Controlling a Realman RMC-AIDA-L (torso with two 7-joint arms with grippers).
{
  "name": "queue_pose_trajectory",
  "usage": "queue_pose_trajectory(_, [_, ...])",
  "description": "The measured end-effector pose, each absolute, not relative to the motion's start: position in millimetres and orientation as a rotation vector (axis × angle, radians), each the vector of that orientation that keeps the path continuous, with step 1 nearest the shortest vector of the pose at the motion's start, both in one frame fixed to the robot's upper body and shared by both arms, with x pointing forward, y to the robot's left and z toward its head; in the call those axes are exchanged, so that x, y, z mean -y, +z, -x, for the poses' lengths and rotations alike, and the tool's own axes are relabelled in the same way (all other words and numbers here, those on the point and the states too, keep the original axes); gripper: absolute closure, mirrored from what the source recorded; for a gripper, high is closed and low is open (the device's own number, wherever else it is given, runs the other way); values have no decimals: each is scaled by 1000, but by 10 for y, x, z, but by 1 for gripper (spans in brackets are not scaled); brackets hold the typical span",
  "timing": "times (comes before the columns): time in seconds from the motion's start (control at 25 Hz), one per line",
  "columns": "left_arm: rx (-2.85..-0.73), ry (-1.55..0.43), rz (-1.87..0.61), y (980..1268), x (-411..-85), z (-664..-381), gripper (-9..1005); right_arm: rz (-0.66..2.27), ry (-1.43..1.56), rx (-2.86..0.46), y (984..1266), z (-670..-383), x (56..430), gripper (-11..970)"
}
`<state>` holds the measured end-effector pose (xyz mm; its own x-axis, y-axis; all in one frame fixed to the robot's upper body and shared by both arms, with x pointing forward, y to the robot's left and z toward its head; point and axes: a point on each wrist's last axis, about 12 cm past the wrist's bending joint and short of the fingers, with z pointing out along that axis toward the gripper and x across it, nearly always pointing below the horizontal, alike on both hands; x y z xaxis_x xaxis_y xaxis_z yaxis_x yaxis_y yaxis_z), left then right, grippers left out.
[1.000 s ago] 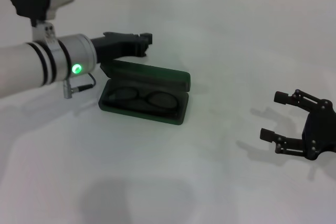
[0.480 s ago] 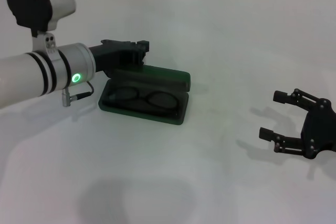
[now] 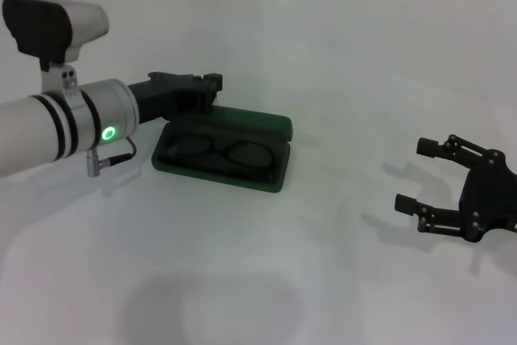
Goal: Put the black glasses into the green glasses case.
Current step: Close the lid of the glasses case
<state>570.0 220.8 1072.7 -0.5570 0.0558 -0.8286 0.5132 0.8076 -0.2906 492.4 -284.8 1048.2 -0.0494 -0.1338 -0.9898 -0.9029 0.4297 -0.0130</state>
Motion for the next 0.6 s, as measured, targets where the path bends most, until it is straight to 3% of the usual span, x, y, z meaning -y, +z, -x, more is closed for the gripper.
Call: queue_pose_trajectory(0.6, [-2054,-669,-381,10617,-2376,-5516,904,967,817,-1505,10477,-4955,2798,73])
